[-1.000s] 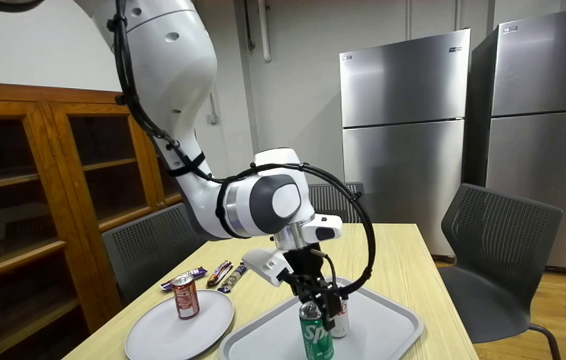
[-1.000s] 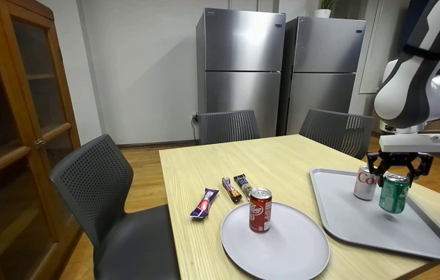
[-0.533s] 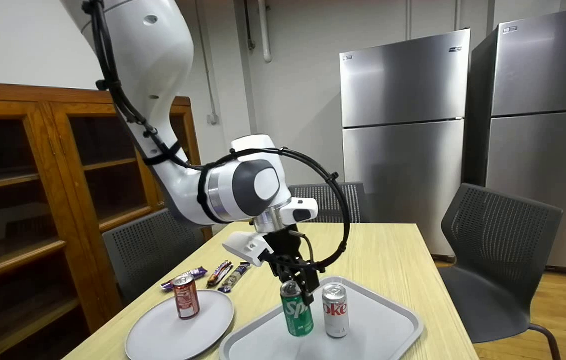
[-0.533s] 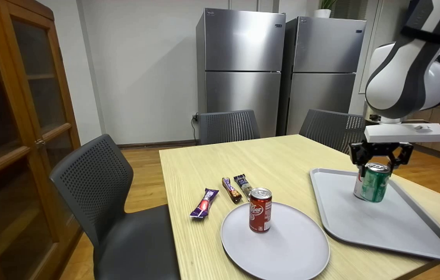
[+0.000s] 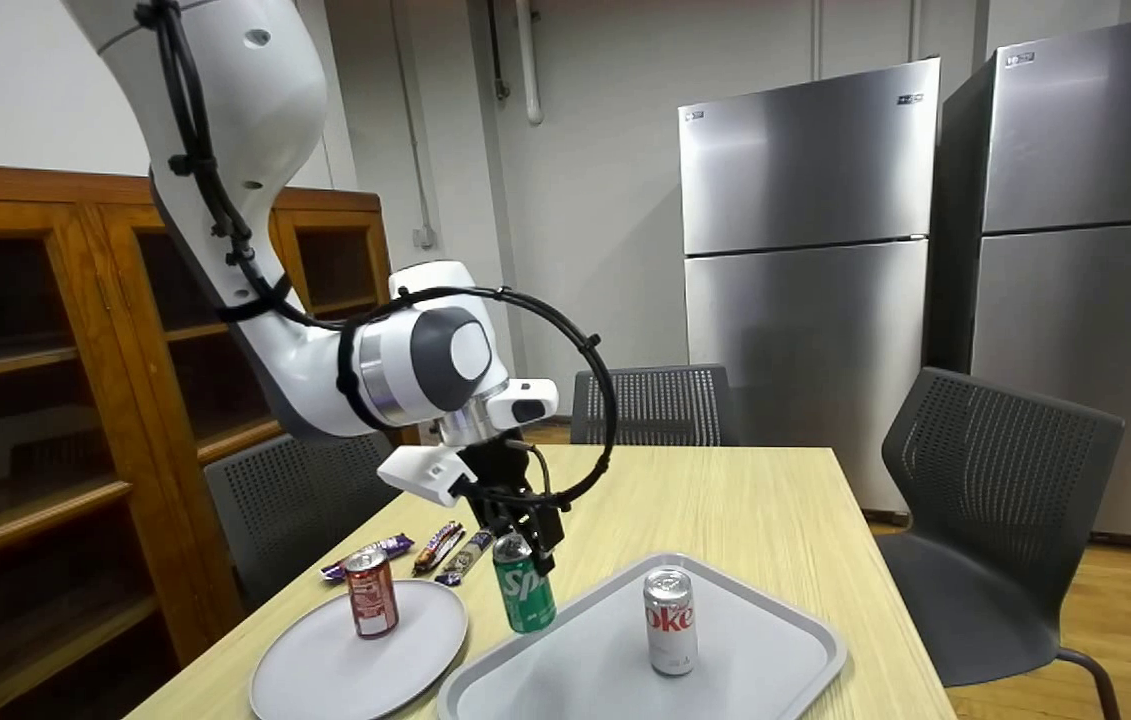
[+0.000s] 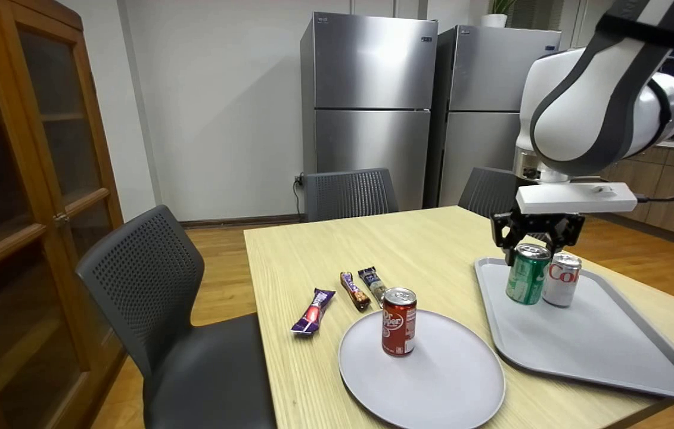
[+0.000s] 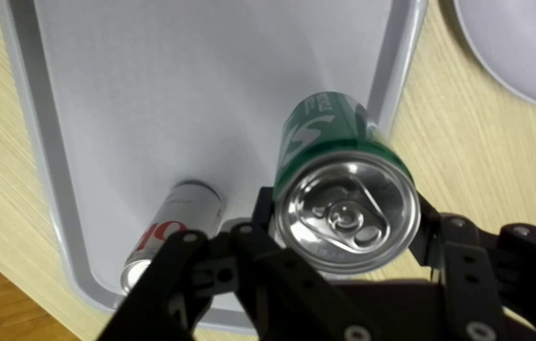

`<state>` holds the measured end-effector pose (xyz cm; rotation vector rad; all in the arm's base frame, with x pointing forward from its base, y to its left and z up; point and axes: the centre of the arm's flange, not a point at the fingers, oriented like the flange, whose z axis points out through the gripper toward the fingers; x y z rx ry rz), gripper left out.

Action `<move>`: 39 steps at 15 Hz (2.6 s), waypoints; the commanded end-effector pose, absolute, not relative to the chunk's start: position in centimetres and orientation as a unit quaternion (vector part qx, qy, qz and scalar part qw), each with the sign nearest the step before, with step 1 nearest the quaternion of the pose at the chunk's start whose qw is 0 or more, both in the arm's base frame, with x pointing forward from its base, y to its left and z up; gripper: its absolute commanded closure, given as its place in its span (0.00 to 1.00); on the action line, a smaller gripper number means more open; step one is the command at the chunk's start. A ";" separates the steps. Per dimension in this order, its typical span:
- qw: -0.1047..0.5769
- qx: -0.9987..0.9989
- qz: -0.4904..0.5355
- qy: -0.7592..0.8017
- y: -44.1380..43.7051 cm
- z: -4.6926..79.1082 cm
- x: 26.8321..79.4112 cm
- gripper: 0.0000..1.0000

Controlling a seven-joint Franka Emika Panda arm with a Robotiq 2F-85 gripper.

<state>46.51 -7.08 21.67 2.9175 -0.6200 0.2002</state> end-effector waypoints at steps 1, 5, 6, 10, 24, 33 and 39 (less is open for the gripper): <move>0.069 0.977 0.071 -0.191 -3.1 23.2 46.5 0.61; 0.061 0.982 0.071 -0.166 0.8 22.9 47.0 0.61; 0.059 0.983 0.071 -0.161 1.6 22.8 47.1 0.61; 0.055 0.986 0.068 -0.144 4.7 22.4 47.3 0.61; 0.058 0.989 0.049 -0.129 9.5 19.6 49.5 0.61; 0.060 0.987 0.034 -0.145 9.5 18.0 50.9 0.61; 0.064 0.986 0.025 -0.151 9.3 17.1 51.2 0.61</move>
